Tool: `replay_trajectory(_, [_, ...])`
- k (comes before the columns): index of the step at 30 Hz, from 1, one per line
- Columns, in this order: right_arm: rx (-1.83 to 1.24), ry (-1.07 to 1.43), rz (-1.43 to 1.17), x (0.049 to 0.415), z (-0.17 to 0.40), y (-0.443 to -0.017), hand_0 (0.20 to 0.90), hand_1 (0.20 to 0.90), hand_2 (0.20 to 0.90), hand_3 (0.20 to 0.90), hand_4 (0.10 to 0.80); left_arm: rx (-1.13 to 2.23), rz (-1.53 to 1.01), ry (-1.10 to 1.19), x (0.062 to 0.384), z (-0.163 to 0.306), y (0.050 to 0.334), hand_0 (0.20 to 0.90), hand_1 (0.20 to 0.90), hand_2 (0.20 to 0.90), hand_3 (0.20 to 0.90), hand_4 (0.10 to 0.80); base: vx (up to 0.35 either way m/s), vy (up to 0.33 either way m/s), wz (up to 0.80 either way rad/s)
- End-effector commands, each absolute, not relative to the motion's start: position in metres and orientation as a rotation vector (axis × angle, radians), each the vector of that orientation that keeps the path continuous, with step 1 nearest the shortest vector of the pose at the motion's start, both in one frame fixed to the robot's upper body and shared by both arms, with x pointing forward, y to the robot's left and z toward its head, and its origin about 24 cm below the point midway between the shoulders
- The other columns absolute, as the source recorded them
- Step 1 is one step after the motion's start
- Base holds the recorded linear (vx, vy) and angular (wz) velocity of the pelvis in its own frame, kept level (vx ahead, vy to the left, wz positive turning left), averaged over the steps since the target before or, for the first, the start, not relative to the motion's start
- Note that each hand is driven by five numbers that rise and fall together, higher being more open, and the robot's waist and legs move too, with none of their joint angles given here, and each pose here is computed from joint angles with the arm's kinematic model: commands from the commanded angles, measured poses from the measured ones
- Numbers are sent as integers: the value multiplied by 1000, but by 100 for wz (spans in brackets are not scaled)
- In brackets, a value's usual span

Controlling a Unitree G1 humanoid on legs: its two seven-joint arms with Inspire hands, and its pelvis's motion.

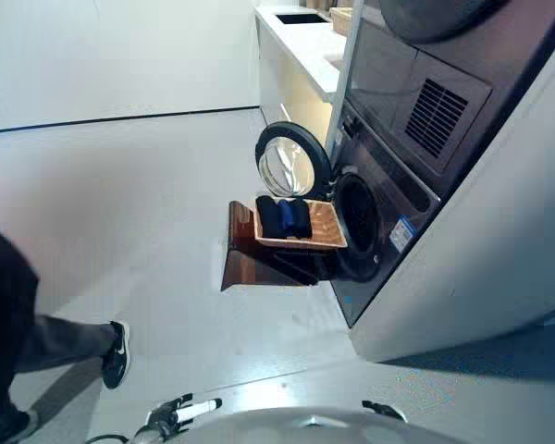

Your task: Pick up the clothes and place them into the washing machine

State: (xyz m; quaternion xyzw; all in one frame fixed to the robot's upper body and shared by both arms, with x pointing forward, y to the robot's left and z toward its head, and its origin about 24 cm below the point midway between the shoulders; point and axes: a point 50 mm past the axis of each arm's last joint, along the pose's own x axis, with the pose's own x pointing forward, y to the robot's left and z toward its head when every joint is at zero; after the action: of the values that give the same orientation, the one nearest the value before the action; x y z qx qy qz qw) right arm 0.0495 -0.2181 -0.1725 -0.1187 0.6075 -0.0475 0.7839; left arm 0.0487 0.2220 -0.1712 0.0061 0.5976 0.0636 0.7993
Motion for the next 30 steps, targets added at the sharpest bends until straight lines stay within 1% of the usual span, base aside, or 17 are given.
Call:
replay_trajectory(1, [-328,1292,-92,63,-168,-231,900,900,900,900,800,-20,52,1225,75,-172,193,900,900,900,900,800,0,0,0])
replay_trajectory(17, [-328,1313,-87,58,-169,-232,900,900,900,900,800,-31,78,1256,68,-174,195,900,900,900,900,800,2,0,0])
replay_trajectory(30, [-338,1304,-69,62,-169,-231,900,900,900,900,800,-40,84,1251,71,-173,196,900,900,900,900,800,17,7,0])
